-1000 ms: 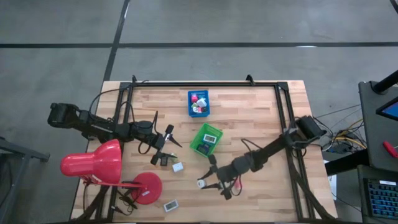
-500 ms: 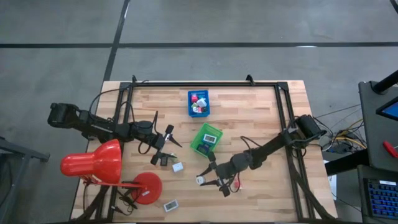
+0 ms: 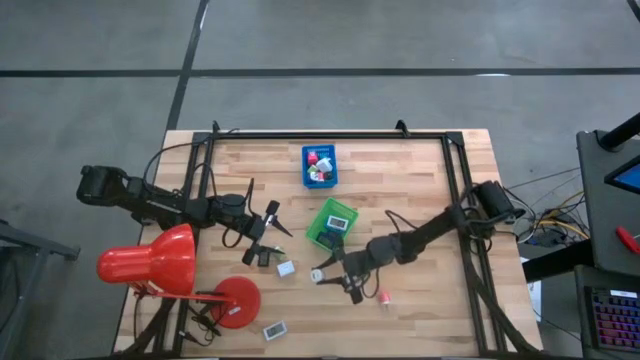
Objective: Pick & Place Office items
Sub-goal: Put the small white charger adapter into the blue bin
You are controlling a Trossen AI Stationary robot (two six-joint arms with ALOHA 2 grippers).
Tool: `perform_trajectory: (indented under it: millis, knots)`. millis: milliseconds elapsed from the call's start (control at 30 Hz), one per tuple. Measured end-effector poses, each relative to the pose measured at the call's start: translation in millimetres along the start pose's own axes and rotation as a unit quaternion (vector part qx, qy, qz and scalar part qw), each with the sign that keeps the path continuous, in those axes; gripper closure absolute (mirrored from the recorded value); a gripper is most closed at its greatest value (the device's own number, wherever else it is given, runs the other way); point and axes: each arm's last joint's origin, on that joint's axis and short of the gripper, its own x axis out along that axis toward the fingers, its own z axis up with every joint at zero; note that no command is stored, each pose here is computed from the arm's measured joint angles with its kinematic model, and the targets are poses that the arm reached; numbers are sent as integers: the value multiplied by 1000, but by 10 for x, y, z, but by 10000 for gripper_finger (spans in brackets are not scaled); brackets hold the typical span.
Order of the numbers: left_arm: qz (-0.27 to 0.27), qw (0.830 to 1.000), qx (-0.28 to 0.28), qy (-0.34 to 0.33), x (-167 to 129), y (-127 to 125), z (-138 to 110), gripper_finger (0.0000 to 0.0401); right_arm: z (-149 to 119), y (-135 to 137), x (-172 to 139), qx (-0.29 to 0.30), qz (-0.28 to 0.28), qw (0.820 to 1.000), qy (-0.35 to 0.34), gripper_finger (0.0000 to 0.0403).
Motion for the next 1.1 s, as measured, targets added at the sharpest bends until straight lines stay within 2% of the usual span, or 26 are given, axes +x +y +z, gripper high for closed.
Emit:
perform_trajectory:
  millis: [400, 1100]
  knots:
    - [0, 1000, -1, 4, -8, -9, -22, 151, -18, -602, -36, -5, -55, 998, 2, 276]
    - [0, 1000, 3, 3, -8, -9, -23, 151, 44, -2127, -496, 29, -186, 982, -18, 276]
